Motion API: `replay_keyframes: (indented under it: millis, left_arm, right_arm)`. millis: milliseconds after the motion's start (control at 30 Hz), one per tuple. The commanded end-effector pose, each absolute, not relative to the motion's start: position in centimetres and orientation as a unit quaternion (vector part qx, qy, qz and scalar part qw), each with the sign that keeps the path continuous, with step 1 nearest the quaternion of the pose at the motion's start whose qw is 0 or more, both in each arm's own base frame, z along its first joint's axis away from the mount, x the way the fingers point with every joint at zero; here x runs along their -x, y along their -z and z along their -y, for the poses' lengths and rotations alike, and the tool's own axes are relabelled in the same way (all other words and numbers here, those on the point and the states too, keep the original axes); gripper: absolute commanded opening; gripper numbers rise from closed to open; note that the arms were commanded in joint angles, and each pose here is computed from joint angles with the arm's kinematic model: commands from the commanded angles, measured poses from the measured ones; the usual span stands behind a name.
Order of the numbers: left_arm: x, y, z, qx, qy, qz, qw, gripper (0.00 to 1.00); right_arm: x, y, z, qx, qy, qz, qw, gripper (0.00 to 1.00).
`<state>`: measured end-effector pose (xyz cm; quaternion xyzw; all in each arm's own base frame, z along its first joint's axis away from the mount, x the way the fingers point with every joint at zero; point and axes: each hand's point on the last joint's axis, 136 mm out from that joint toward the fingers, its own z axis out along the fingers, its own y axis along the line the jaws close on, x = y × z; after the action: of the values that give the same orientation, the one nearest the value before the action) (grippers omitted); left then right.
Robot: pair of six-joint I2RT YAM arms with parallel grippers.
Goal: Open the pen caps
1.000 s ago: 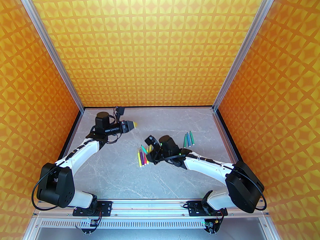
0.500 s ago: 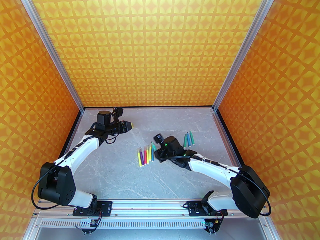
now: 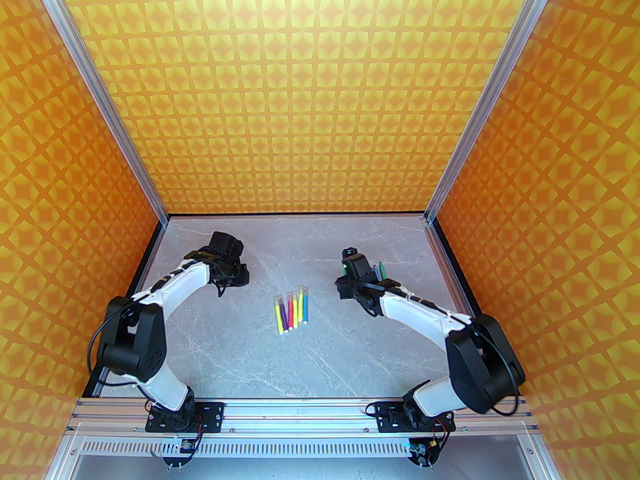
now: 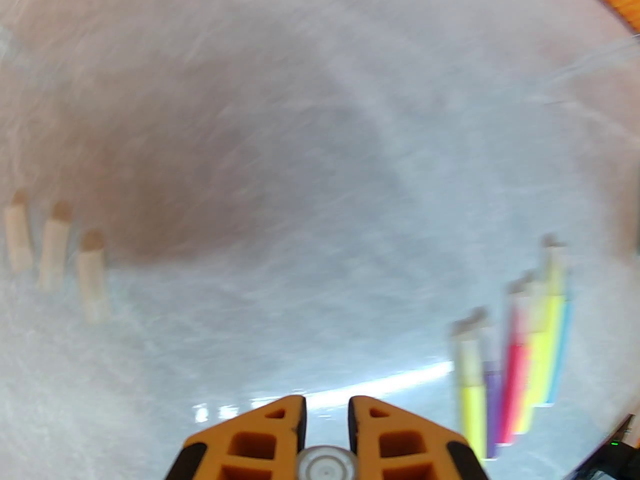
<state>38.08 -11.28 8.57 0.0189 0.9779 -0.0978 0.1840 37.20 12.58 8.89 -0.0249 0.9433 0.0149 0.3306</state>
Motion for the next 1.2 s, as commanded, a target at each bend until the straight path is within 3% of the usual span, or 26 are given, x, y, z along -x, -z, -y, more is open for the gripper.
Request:
replay_keyframes:
  millis: [0, 567, 1033, 1167]
  left_arm:
    - [-38.4, -8.2, 9.3, -0.024, 0.039, -0.984, 0.174, 0.0]
    - [-39.4, -4.2, 6.5, -0.024, -0.048, -0.991, 0.121, 0.01]
    - [-40.5, -3.0, 5.0, -0.023, -0.072, -0.991, 0.114, 0.1]
    - [-40.5, -2.4, 4.9, -0.025, -0.073, -0.991, 0.106, 0.14]
  right_arm:
    - [-38.3, -8.7, -11.1, -0.012, 0.007, -0.946, 0.324, 0.0]
    - [-40.1, -4.3, -7.3, -0.079, 0.043, -0.96, 0.264, 0.0]
    - [-40.1, -2.2, -5.8, -0.099, 0.061, -0.965, 0.236, 0.0]
    - [-40.3, -2.1, -5.6, -0.104, 0.062, -0.965, 0.232, 0.04]
